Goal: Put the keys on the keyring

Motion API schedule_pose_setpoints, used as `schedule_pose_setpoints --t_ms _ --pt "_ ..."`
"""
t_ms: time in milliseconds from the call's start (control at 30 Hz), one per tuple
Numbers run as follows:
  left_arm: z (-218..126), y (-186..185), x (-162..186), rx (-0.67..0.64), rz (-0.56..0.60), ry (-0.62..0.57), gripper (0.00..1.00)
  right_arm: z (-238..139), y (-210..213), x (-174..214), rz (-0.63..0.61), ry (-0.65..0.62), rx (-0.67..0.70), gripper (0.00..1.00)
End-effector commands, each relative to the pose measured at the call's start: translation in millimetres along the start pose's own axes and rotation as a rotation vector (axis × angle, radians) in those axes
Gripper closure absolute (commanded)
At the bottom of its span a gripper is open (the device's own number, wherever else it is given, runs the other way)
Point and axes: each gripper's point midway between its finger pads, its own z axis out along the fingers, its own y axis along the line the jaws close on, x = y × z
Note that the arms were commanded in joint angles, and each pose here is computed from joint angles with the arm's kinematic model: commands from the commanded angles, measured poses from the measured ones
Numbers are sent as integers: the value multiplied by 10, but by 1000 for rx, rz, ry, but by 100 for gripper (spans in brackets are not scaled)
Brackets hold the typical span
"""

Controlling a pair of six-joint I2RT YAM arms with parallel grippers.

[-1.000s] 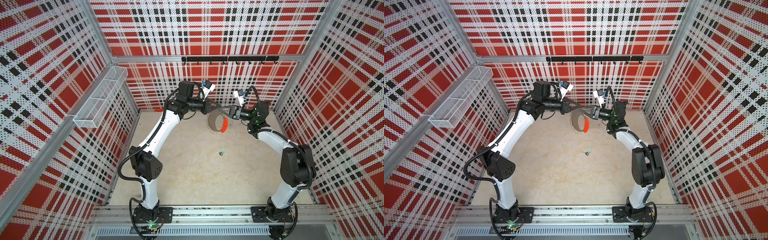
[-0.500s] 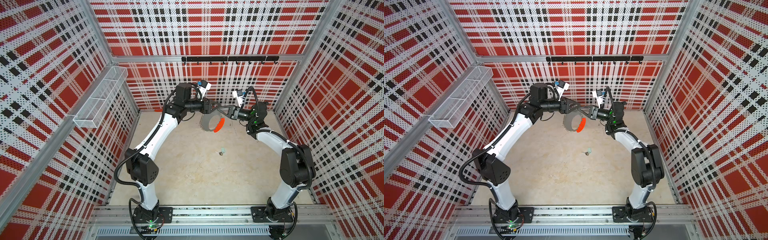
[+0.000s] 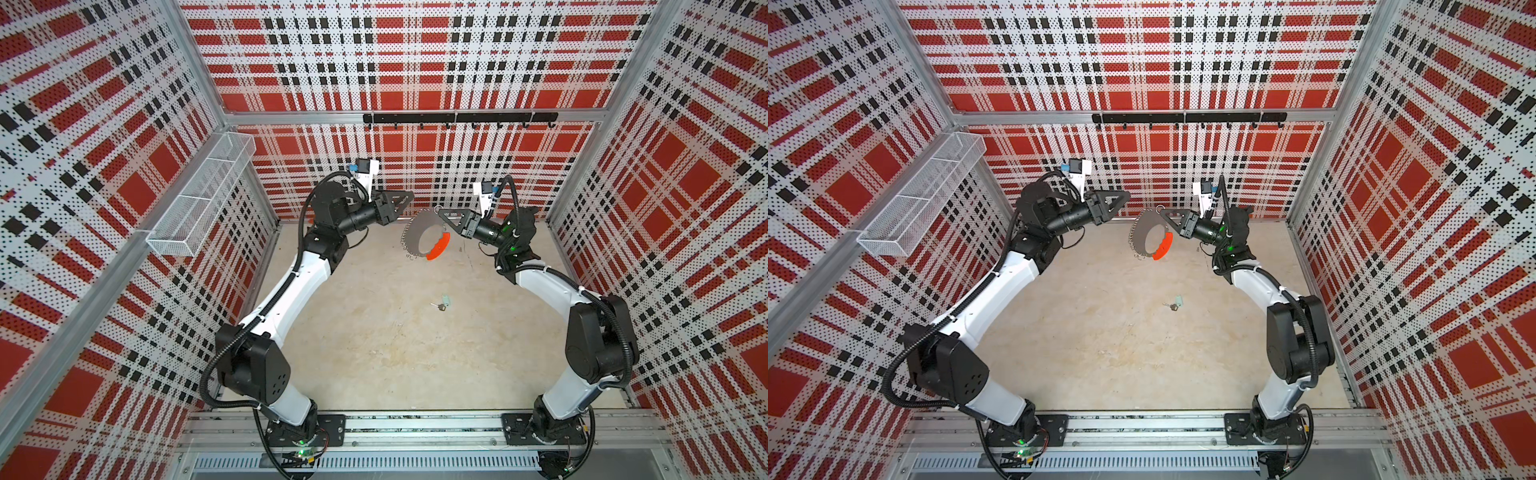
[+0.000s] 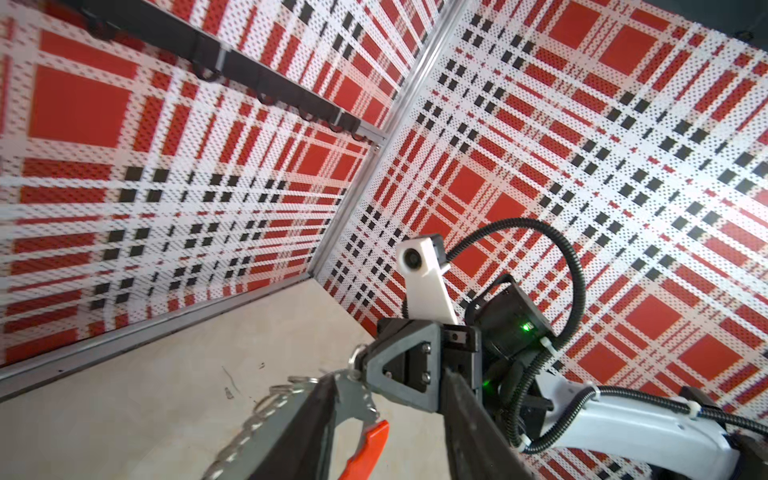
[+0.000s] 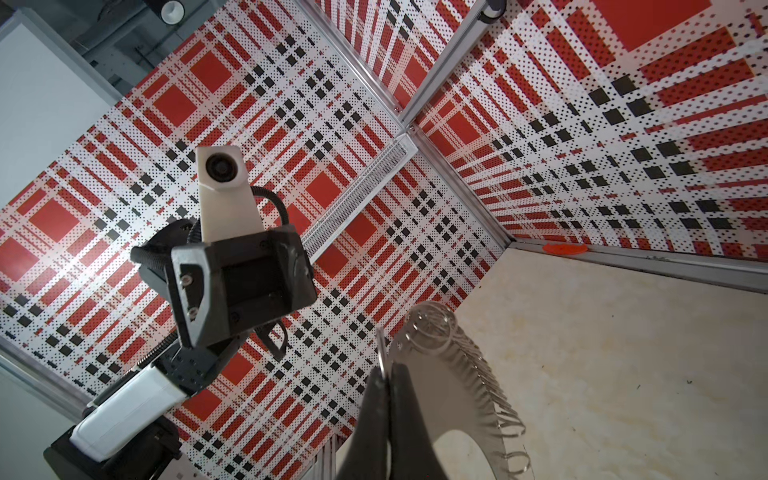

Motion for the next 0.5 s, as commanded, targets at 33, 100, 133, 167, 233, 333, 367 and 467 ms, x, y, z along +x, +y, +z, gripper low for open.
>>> schedule_pose_setpoints --t_ms 33,100,133,167,233,333,367,467 --pt "193 -138 97 97 -12 2 55 -26 307 -159 -51 -72 -45 100" --pt "240 -139 127 109 -15 13 55 -34 331 -159 -52 -72 -49 100" --pt "251 -122 135 109 -18 16 55 -35 346 -159 -55 -71 -53 100" --pt "258 -114 139 111 -19 19 54 -39 361 -163 -55 -71 -55 100" --pt "267 -89 152 109 -22 22 53 -42 387 -164 -60 -69 -60 100" --pt "274 -55 190 104 -29 29 50 -49 409 -154 -62 -67 -63 100" --pt "277 -41 199 101 -30 29 49 -50 414 -155 -65 -66 -64 100" --pt "298 -13 237 100 -38 37 46 -42 428 -135 -67 -57 -70 100"
